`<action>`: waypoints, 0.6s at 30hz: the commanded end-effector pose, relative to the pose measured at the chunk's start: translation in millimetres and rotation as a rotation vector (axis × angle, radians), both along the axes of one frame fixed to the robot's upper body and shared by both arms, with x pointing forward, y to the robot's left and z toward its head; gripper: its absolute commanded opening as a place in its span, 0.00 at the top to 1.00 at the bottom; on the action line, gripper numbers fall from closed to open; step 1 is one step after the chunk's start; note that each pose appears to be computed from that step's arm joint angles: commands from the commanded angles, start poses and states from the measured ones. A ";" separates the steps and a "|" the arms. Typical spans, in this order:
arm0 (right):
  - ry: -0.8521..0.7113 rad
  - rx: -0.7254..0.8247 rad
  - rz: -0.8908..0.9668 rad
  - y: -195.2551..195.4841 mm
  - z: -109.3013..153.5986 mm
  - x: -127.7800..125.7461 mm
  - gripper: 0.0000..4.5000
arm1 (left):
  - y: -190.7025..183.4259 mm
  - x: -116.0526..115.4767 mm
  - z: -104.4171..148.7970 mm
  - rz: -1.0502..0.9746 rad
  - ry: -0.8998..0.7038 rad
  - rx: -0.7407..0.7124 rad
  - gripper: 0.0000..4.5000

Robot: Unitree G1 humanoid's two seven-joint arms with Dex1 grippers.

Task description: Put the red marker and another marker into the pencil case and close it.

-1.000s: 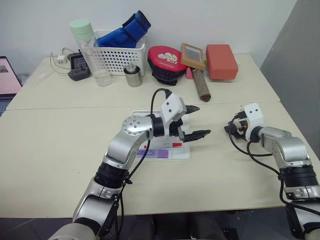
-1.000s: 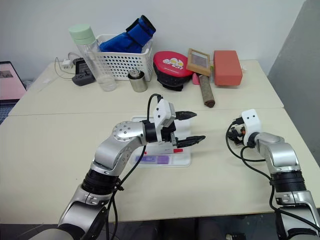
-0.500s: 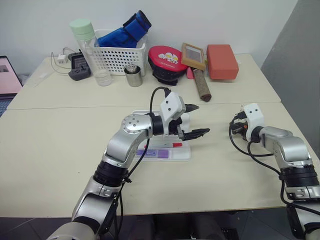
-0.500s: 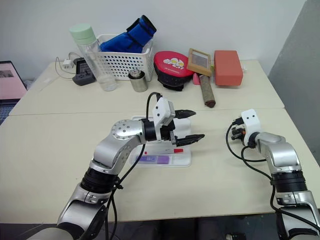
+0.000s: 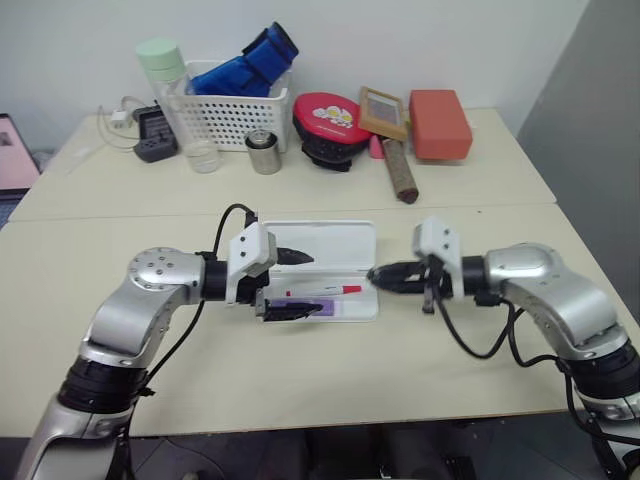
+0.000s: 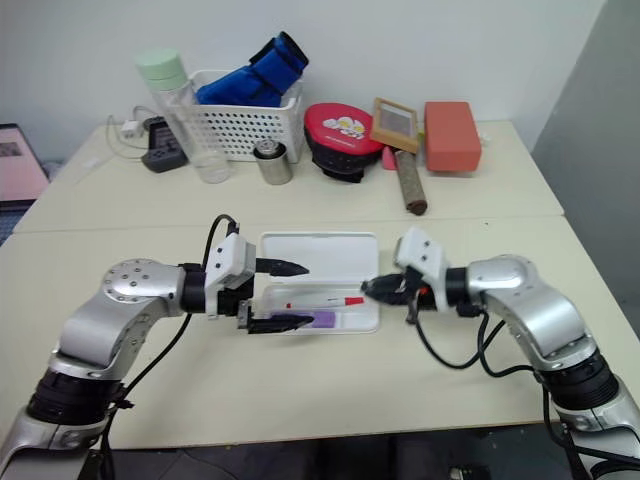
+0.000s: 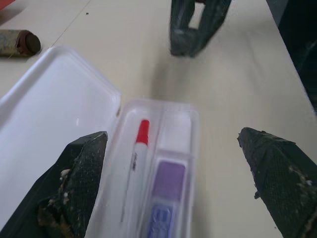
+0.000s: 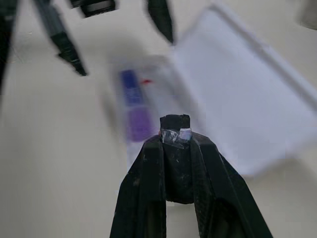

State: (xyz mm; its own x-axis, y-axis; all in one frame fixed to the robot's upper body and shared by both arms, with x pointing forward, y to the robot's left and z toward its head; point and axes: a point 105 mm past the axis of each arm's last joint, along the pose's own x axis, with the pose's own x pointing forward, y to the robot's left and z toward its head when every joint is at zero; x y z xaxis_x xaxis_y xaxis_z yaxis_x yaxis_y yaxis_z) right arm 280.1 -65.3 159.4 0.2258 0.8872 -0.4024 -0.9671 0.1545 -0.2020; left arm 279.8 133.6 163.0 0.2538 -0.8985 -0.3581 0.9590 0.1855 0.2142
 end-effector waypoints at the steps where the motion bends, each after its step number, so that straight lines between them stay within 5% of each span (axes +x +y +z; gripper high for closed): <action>1: -0.066 -0.061 0.030 11.1 -5.7 9.1 0.92 | 11.0 -10.5 18.1 -0.013 -0.032 -0.004 0.00; 18: -0.023 -0.142 0.048 10.8 -36.4 18.7 0.92 | 13.4 -10.3 23.7 0.033 -0.045 -0.003 0.00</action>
